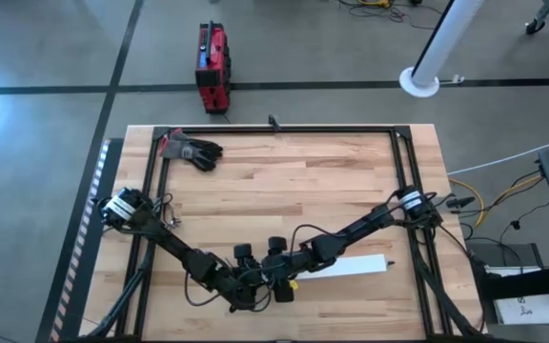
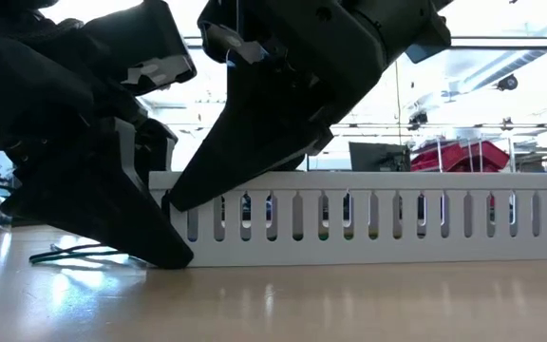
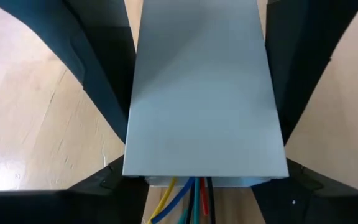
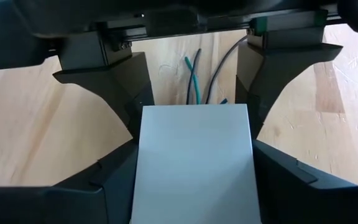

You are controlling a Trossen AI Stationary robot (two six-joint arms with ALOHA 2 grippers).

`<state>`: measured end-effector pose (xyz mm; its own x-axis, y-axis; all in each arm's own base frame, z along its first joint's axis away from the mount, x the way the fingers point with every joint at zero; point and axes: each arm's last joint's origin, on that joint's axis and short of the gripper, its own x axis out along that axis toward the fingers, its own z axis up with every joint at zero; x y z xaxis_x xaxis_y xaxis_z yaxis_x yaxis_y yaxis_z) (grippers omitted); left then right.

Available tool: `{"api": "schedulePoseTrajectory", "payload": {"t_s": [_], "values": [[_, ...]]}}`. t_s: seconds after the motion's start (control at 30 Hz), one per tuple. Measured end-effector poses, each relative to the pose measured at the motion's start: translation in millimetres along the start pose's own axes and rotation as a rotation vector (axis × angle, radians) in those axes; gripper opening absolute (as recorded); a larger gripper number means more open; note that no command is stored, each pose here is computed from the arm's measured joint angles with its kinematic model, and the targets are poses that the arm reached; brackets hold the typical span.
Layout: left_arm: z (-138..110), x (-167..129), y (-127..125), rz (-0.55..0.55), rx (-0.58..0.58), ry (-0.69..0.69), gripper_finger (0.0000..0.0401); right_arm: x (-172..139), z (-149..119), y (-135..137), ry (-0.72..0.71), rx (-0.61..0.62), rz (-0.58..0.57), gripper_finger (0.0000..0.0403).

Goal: Ziptie cables
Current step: Close the white cable duct cover

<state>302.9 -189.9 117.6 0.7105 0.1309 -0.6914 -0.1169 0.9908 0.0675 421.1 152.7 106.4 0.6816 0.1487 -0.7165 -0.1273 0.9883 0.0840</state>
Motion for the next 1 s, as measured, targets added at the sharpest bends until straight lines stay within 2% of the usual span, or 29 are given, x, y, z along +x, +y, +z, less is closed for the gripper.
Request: {"api": "schedulePoseTrajectory", "payload": {"t_s": [0.23,0.37,0.53,0.63,0.77,0.87,0.93,1.0], "values": [[0,-1,1,0.005,0.008,0.014,0.0233,-2,1,0,0.015,-0.014,-0.004,0.0252],[4,-7,3,-0.056,-0.002,0.048,0.0243,-15,9,1,0.011,-0.027,-0.001,0.0267],[17,-35,8,-0.173,-0.042,0.176,0.0252,-61,28,4,0.047,-0.039,-0.003,0.0281],[27,-59,18,-0.183,-0.061,0.218,0.0249,-93,34,7,0.09,-0.037,-0.01,0.0285],[44,-96,33,-0.217,-0.131,0.162,0.0238,-135,40,18,0.097,-0.058,0.003,0.0284],[54,-123,44,-0.259,-0.165,0.105,0.0228,-164,34,26,0.108,-0.13,0.014,0.0279],[60,-140,50,-0.295,-0.154,0.051,0.0221,-185,30,30,0.074,-0.178,-0.025,0.0275],[66,-159,58,-0.329,-0.137,-0.007,0.0217,-206,23,32,0.008,-0.211,-0.139,0.0271]]}}
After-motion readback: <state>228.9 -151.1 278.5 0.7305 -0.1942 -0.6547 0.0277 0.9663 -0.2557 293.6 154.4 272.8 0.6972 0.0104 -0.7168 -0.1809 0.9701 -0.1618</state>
